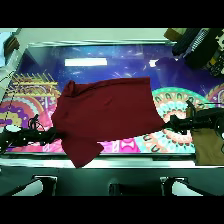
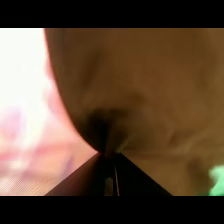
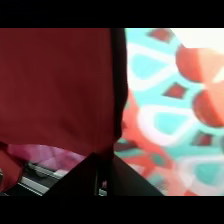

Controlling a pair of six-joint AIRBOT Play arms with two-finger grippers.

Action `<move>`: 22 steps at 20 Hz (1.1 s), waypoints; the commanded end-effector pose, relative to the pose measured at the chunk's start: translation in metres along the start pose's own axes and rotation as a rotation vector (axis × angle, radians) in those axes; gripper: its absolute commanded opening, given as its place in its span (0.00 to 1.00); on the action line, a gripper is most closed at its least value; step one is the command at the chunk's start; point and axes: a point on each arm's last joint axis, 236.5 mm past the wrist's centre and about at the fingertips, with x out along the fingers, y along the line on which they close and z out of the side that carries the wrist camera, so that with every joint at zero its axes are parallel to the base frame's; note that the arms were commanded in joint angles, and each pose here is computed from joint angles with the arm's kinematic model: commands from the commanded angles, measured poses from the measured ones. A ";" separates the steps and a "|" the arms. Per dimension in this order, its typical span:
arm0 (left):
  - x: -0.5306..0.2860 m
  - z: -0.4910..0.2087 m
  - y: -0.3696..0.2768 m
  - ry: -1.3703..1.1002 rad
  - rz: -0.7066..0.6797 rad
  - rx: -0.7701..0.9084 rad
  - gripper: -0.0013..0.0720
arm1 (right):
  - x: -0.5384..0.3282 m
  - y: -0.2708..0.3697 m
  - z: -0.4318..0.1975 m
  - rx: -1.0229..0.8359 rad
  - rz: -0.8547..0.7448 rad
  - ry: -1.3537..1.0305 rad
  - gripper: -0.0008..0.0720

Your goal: Fold the clothes and pants, and hang the long-sleeved shirts on hangers.

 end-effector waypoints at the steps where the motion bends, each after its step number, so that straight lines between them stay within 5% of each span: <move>1: -0.015 0.030 -0.044 -0.080 -0.137 -0.001 0.04 | -0.014 0.049 0.022 -0.072 0.122 -0.132 0.05; 5: -0.106 0.100 -0.139 -0.301 -0.253 0.209 0.03 | -0.041 0.152 0.063 -0.326 0.137 -0.330 0.05; 8: -0.241 0.124 -0.246 -0.587 -0.299 0.485 0.03 | -0.137 0.269 0.081 -0.553 0.202 -0.595 0.05; 13: -0.442 0.043 -0.352 -1.080 -0.215 0.716 0.03 | -0.346 0.404 -0.031 -0.868 0.253 -1.062 0.05; 18: -0.530 -0.038 -0.337 -1.392 -0.088 0.605 0.03 | -0.451 0.410 -0.148 -0.812 0.258 -1.387 0.05; 22: -0.522 -0.029 -0.312 -1.372 0.017 0.556 0.03 | -0.462 0.379 -0.126 -0.616 0.187 -1.426 0.05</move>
